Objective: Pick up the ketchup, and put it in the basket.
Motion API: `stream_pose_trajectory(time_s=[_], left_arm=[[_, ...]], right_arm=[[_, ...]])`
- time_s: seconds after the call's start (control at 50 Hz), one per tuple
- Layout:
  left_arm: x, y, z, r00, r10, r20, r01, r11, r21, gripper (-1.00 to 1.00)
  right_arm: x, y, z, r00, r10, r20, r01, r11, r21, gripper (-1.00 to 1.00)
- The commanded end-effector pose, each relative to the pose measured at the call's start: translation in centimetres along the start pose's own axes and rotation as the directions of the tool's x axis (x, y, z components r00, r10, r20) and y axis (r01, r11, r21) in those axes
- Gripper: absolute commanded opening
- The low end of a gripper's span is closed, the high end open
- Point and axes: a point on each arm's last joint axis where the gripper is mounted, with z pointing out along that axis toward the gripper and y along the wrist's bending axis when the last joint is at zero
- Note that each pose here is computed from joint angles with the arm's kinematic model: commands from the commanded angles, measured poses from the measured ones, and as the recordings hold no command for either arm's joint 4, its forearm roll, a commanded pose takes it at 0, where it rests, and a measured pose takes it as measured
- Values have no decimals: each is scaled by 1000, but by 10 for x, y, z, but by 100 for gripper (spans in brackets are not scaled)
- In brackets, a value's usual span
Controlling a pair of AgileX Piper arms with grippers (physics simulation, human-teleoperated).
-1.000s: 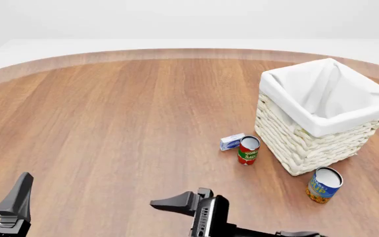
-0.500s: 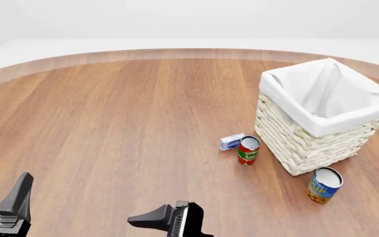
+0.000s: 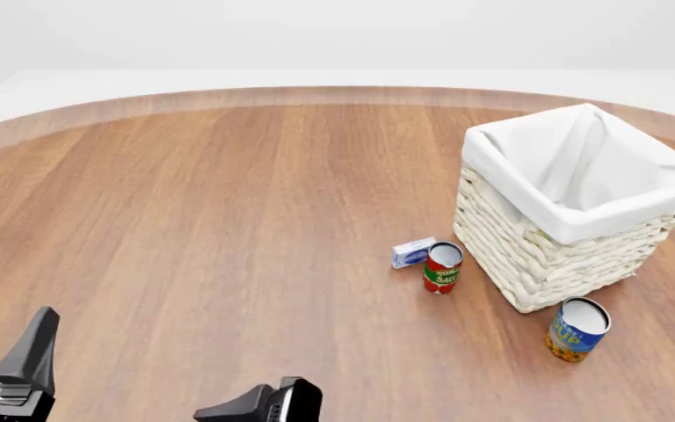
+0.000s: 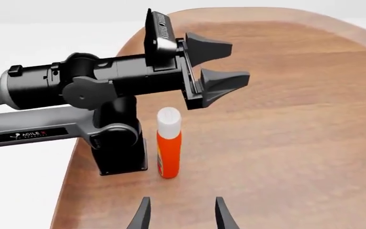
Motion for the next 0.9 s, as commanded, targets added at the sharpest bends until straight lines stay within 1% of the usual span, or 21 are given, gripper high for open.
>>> stream_pose_trajectory(time_s=[0.02,0.26,0.52,0.64,0.68,0.84,0.9], left_arm=[[0,0,0,1000,0,0,0,1000,0,100],[0,0,0,1000,0,0,0,1000,0,100],[0,0,0,1000,0,0,0,1000,0,100],[0,0,0,1000,0,0,0,1000,0,100],[0,0,0,1000,0,0,0,1000,0,100],[0,0,0,1000,0,0,0,1000,0,100],[0,0,0,1000,0,0,0,1000,0,100]], right_arm=[[1,3,5,1000,1,-4,-1,1000,-11,100],[-3,9,8,1000,3,2,-3,1000,-27,100],[-4,16,17,1000,-12,-7,11,999,-48,100],[-8,22,21,1000,-14,-7,14,998,-66,100],[-6,22,24,1000,-20,-11,20,998,-65,100],[-6,19,26,1000,-5,-18,4,998,-58,100],[-7,22,28,1000,9,-22,-10,998,-65,100]])
